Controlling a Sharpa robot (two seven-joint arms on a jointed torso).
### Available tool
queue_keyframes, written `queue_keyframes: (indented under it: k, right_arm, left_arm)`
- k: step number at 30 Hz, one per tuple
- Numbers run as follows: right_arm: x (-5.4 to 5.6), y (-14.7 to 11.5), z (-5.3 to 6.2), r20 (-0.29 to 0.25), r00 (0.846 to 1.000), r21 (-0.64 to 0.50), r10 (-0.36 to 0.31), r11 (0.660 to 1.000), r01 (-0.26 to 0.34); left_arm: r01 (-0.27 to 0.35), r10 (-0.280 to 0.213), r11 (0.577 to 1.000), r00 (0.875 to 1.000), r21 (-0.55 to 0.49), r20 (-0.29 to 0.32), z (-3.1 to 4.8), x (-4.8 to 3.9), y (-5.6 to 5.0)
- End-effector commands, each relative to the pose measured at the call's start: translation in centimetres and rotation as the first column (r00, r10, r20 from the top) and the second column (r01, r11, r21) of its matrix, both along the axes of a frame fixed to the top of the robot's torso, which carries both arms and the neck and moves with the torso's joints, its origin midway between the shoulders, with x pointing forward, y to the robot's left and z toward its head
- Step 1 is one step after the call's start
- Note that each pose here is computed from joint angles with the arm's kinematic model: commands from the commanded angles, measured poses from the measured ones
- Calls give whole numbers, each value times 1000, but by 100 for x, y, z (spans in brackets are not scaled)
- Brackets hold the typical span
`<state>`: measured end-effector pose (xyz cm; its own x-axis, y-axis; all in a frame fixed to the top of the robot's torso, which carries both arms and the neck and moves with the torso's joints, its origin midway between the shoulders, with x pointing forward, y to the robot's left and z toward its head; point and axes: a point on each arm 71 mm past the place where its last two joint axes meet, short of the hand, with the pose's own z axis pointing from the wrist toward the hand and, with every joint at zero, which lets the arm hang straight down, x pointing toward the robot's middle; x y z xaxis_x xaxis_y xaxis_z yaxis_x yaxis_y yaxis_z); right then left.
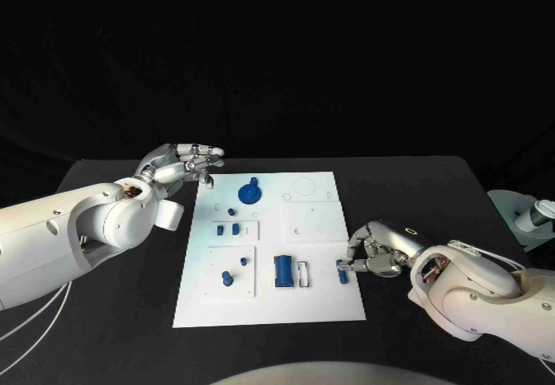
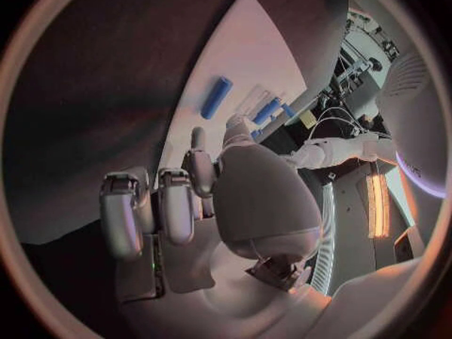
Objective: Assemble the parts on the task board
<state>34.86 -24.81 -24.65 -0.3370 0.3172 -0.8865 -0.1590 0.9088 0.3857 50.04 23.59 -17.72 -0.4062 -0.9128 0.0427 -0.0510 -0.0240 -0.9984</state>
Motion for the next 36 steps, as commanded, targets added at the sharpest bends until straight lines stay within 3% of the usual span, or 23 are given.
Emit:
queue_keyframes:
  k: [1, 15, 24, 36]
  right_arm:
    - [-28, 18, -68, -18, 1000, -41, 11, 999, -12]
    - [-43, 78, -208, -51, 998, -83, 20, 996, -25]
    - [-62, 197, -285, -60, 997, -109, 58, 992, -64]
    - [-86, 241, -301, -53, 995, -163, 82, 983, -90]
  left_arm:
    - [18, -18, 1000, 1000, -16, 7, 15, -8, -23]
    - [16, -16, 1000, 1000, -15, 7, 16, -10, -10]
    - [17, -17, 1000, 1000, -15, 5, 16, -11, -8]
    - [17, -17, 1000, 1000, -15, 6, 17, -13, -2]
